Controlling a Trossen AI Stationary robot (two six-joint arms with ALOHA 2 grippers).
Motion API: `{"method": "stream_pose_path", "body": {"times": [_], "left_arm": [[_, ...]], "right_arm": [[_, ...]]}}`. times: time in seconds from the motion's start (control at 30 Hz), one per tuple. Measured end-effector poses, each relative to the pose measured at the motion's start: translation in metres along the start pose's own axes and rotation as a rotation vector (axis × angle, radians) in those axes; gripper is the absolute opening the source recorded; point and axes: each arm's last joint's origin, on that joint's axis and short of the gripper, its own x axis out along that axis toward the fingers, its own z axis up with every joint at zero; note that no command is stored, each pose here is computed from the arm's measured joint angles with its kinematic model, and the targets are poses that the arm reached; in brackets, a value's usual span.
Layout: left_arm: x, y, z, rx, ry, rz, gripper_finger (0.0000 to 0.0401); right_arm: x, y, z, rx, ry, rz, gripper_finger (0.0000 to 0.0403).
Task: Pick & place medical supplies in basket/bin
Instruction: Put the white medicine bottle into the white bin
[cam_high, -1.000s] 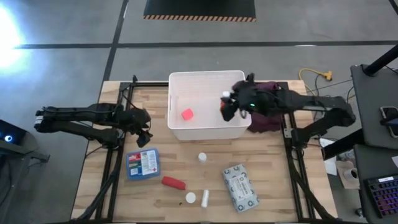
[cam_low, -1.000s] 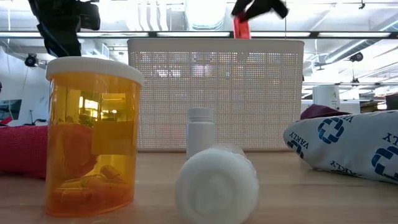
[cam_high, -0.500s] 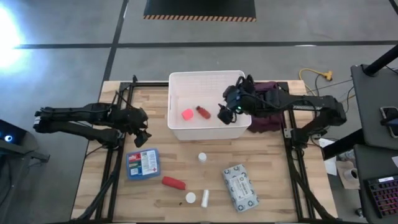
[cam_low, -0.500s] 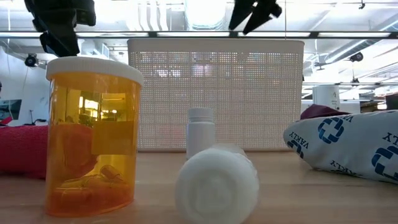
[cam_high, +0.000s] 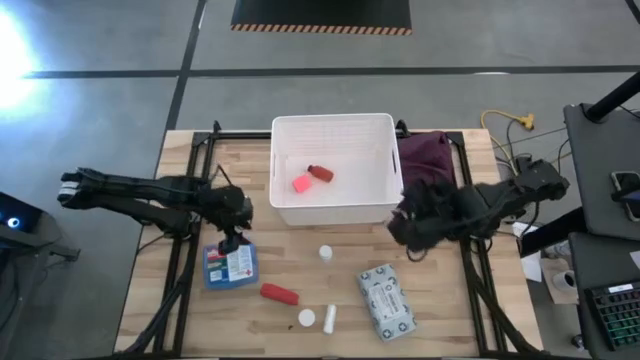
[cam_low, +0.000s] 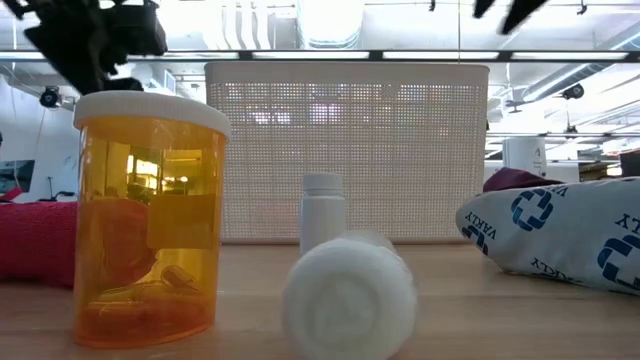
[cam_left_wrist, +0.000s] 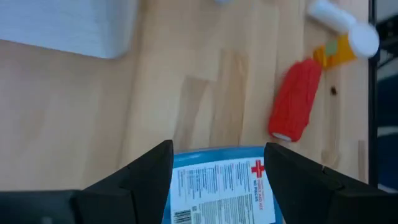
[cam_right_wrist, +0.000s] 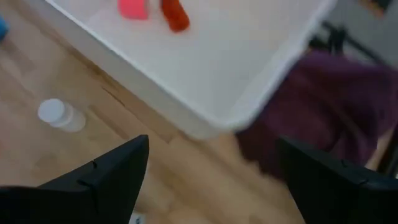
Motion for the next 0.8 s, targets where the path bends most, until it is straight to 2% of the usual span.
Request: {"method": "stream_pose_path", "body": {"times": [0.1, 0.2, 0.33, 0.43, 0.53, 0.8], "left_arm": [[0.010, -0.006, -0.003, 0.045, 0.015, -0.031, 0.0230], [0.015, -0.019, -0.001, 0.104, -0.039, -0.029, 0.0230], [0.025, -0.041, 0.007, 0.216, -0.179, 0.001, 0.0230], [0.040, -0.053, 0.014, 0.281, -0.261, 0.018, 0.0230], [0.065, -0.058, 0.023, 0.270, -0.289, 0.052, 0.0230], [0.127, -0.069, 0.053, 0.119, -0.265, 0.204, 0.0245]], "right_arm": [[-0.006, 0.002, -0.016, 0.115, 0.026, 0.012, 0.0334], [-0.009, 0.005, -0.030, 0.182, 0.092, 0.027, 0.0334], [-0.005, 0.007, -0.053, 0.187, 0.249, 0.003, 0.0334], [-0.005, 0.007, -0.070, 0.159, 0.299, -0.014, 0.0334], [-0.005, 0.007, -0.087, 0.116, 0.326, -0.022, 0.0334], [-0.008, 0.005, -0.124, 0.030, 0.332, 0.002, 0.0334]]}}
